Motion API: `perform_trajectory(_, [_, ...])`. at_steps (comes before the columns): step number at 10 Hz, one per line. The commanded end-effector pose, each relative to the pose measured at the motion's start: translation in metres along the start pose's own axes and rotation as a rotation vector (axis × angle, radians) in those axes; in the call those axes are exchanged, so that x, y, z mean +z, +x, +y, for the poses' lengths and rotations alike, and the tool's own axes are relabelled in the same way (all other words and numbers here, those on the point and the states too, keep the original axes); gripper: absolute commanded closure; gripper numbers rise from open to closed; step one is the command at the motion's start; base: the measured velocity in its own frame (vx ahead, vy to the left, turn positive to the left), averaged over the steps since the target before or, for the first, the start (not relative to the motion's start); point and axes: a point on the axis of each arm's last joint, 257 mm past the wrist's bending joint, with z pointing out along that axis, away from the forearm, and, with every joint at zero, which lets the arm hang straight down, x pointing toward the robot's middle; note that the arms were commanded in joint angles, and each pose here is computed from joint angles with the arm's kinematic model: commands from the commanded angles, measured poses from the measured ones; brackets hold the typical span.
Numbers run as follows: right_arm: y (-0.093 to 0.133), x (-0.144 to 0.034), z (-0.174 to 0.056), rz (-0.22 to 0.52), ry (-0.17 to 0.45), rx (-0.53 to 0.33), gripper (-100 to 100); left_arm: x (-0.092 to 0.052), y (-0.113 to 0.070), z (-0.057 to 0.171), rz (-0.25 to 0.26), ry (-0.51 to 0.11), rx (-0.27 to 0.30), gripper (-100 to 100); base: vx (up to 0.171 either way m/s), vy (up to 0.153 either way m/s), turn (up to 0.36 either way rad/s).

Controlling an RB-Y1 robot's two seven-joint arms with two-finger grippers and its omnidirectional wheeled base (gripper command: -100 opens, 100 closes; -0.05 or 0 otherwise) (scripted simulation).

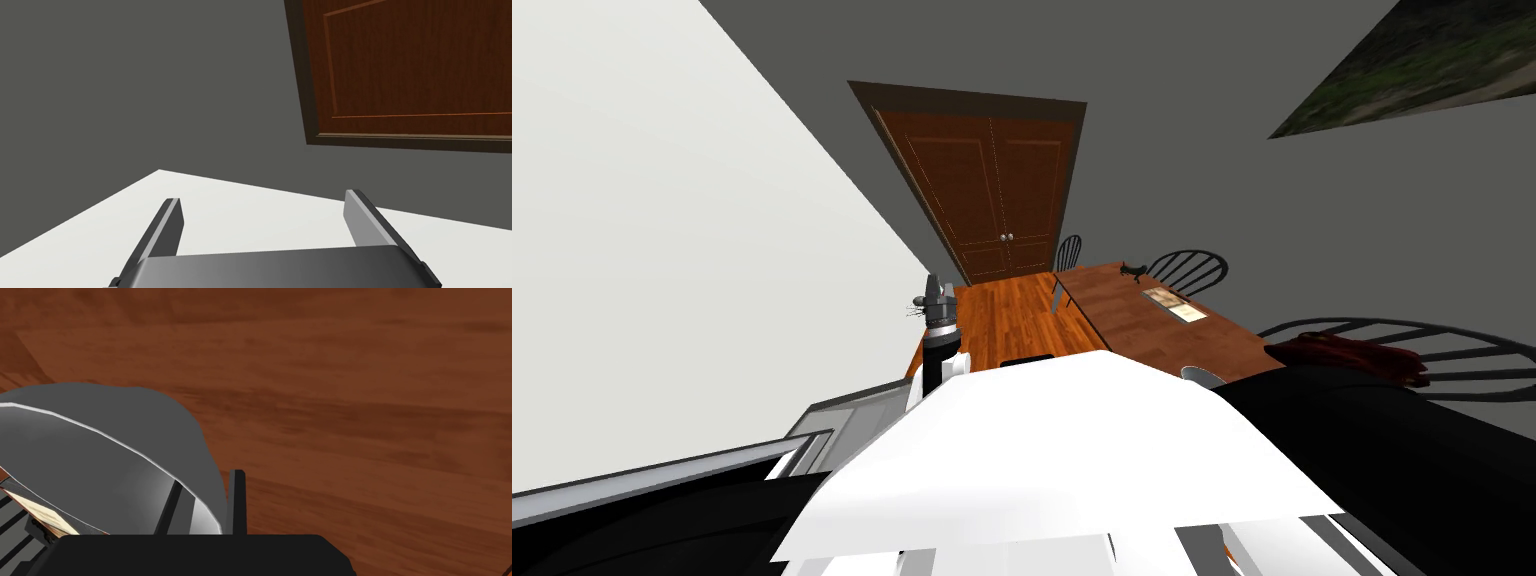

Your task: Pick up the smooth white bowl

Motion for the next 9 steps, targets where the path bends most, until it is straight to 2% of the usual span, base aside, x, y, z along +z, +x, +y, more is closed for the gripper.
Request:
perform_trajectory(1, [0.002,0.001,0.028,-0.018,-0.056,0.046,100,0.000,0.000,0.000,0.000,0.000,0.000,0,0.076,-0.045,-0.284])
perform_trajectory(2, [-0.012,0.001,0.029,-0.043,-0.058,0.050,100,0.000,0.000,0.000,0.000,0.000,0.000,0,0.090,-0.050,-0.223])
perform_trajectory(5, [-0.007,0.001,0.029,-0.026,-0.059,-0.039,100,0.000,0.000,0.000,0.000,0.000,0.000,0,0.012,-0.007,0.015])
perform_trajectory(6, [-0.007,0.000,0.052,-0.047,-0.105,0.021,100,0.000,0.000,0.000,0.000,0.000,0.000,0,0.075,-0.055,-0.257])
perform_trajectory(7, [-0.021,0.000,0.053,-0.073,-0.108,0.022,100,0.000,0.000,0.000,0.000,0.000,0.000,0,0.092,-0.049,-0.220])
perform_trajectory(9, [-0.017,0.000,0.053,-0.061,-0.107,-0.040,100,0.000,0.000,0.000,0.000,0.000,0.000,0,0.026,-0.003,0.009])
